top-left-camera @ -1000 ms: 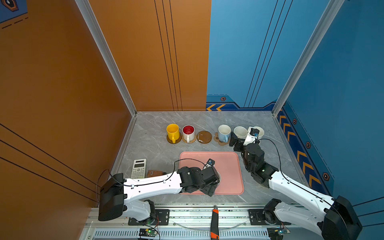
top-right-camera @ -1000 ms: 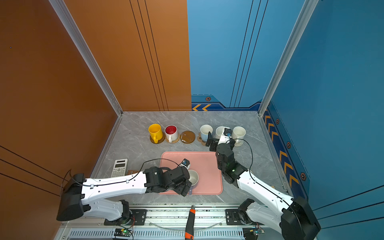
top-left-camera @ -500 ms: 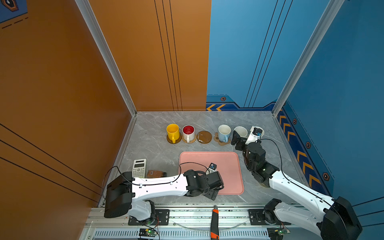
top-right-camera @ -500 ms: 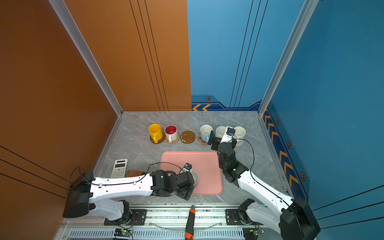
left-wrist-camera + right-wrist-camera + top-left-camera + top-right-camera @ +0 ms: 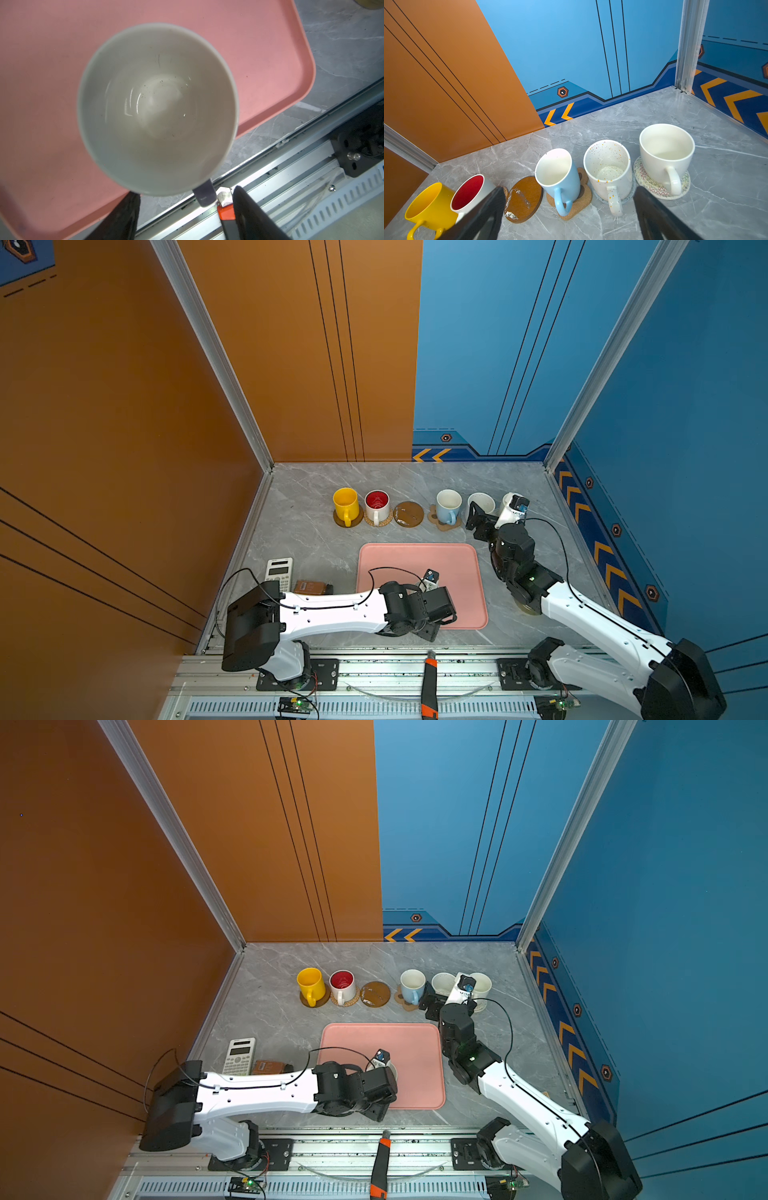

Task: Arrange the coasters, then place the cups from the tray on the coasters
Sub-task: 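Lower the left gripper into the lavender-handled mug's opening and close it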

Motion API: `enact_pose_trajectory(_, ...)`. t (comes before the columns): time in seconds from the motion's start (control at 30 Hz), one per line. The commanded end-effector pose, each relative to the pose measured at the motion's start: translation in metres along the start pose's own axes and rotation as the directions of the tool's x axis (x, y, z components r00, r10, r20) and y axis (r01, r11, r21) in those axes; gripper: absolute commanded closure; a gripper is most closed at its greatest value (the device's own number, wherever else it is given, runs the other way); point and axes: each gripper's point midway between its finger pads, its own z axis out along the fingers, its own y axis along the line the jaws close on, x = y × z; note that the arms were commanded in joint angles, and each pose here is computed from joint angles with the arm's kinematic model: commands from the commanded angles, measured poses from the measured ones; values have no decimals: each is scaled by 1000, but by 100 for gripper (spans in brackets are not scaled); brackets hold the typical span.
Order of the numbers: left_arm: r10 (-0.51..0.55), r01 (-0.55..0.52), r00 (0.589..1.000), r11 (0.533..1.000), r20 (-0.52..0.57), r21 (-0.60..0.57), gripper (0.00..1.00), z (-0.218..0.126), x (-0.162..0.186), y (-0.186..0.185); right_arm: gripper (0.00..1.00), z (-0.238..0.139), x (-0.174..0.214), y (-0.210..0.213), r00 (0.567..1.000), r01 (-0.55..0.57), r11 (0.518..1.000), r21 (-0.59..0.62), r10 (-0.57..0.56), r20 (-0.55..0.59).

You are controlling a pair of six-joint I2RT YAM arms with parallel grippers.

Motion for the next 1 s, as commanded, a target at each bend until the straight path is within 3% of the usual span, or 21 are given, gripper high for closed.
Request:
enact_pose_trajectory(0.0,-6,6,1000,1000,-5,15,33,-3,-2,-10,6,-2,7,-6,1000,-9,1000,6,9,-27)
enact_pose_trajectory(0.57,-31,30,999,999,-25,-37,54,16,-1,-8,6,-1,8,-12,999,-27,999,17,28,-34)
enact_pose_trajectory(0.83,-54,52,998,997,-26,-64,74,20,0,1,7,0,9,-13,999,-33,999,17,34,-41)
enact_pose_trajectory(0.97,-67,65,998,995,-20,-72,75,19,0,5,7,0,10,-13,998,-38,999,14,39,-43)
